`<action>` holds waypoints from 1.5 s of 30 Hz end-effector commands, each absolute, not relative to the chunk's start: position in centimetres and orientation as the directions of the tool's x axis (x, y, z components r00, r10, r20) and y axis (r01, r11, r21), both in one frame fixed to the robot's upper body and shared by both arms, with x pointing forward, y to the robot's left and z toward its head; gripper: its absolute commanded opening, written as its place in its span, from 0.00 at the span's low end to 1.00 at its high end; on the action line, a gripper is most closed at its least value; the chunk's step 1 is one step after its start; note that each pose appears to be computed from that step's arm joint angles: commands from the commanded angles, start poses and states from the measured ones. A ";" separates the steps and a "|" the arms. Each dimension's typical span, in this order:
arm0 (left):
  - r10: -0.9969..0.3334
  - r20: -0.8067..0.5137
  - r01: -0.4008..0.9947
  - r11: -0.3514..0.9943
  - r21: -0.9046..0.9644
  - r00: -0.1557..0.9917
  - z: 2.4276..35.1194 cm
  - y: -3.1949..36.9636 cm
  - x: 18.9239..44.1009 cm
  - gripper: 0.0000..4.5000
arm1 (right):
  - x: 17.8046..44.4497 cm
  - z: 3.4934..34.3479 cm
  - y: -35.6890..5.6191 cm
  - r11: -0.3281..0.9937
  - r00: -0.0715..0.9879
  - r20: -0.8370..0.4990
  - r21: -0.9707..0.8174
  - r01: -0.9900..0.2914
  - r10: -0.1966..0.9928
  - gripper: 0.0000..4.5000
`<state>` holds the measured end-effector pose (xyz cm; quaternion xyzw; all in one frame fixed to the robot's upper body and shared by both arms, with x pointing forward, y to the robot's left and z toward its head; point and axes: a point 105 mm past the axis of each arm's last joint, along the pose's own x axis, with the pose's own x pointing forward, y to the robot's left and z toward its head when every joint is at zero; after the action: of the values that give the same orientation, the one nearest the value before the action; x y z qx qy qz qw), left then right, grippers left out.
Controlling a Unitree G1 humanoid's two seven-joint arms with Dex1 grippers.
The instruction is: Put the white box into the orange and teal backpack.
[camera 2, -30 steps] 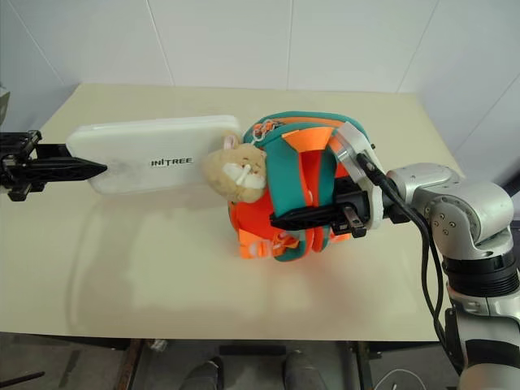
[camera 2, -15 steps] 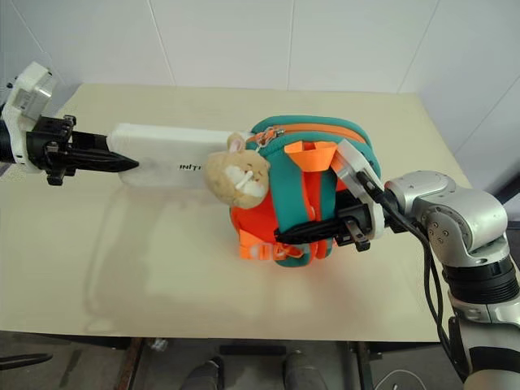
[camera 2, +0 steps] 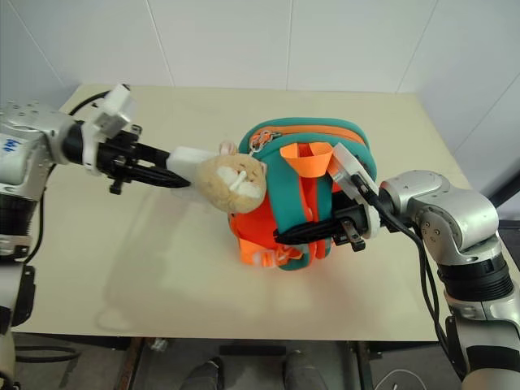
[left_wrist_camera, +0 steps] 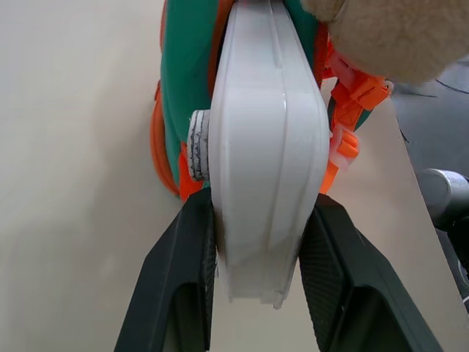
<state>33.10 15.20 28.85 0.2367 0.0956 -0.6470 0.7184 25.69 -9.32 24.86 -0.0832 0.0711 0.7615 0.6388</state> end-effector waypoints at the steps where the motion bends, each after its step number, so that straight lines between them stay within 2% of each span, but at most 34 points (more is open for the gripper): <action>1: -0.862 -0.491 0.957 -0.024 0.291 0.127 29.3 13.0 33.4 0.28 | 25.5 25.6 -8.9 -0.204 -0.190 -0.214 -0.043 -0.978 0.958 0.00; 8: -0.824 -0.523 0.932 0.017 0.362 0.218 27.8 10.5 36.5 0.28 | 25.7 25.6 -8.5 -0.205 -0.190 -0.207 -0.052 -0.977 0.960 0.00; 13: -0.825 -0.515 0.923 0.022 0.385 0.235 26.6 8.6 38.0 0.27 | 25.9 25.6 -8.2 -0.205 -0.189 -0.201 -0.061 -0.977 0.961 0.00; 17: -0.849 -0.494 0.931 -0.008 0.365 0.186 26.1 7.1 37.7 0.27 | 25.9 25.7 -8.1 -0.201 -0.184 -0.196 -0.071 -0.977 0.963 0.00; 21: -0.855 -0.477 0.922 0.006 0.387 0.205 26.3 6.7 38.0 0.27 | 25.8 25.7 -8.2 -0.196 -0.178 -0.195 -0.075 -0.978 0.965 0.00; 23: -0.856 -0.458 0.904 0.025 0.426 0.239 26.5 6.4 38.5 0.43 | 25.9 25.7 -8.1 -0.194 -0.176 -0.194 -0.076 -0.978 0.965 0.00; 24: -0.861 -0.454 0.901 0.014 0.433 0.231 26.5 6.3 38.3 0.47 | 25.8 25.7 -8.1 -0.193 -0.176 -0.194 -0.076 -0.978 0.965 0.00; 27: -0.873 -0.441 0.907 0.005 0.421 0.209 26.6 6.2 38.1 0.67 | 25.8 25.7 -8.1 -0.192 -0.174 -0.193 -0.077 -0.978 0.966 0.00; 32: -0.867 -0.430 0.902 0.048 0.429 0.251 26.7 6.2 38.7 1.00 | 25.9 25.6 -8.0 -0.195 -0.177 -0.193 -0.078 -0.978 0.965 0.00; 42: -0.878 -0.413 0.909 0.056 0.413 0.241 27.4 7.2 37.8 1.00 | 26.2 25.7 -7.6 -0.199 -0.180 -0.191 -0.086 -0.976 0.965 0.00; 45: -0.863 -0.392 0.863 0.095 0.496 0.320 28.4 8.6 37.5 1.00 | 26.3 25.8 -7.6 -0.195 -0.176 -0.190 -0.088 -0.977 0.966 0.00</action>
<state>38.01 7.88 26.44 0.3173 0.0362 -0.6021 0.7318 26.63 -7.89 24.84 -0.0843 0.0477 0.7614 0.6410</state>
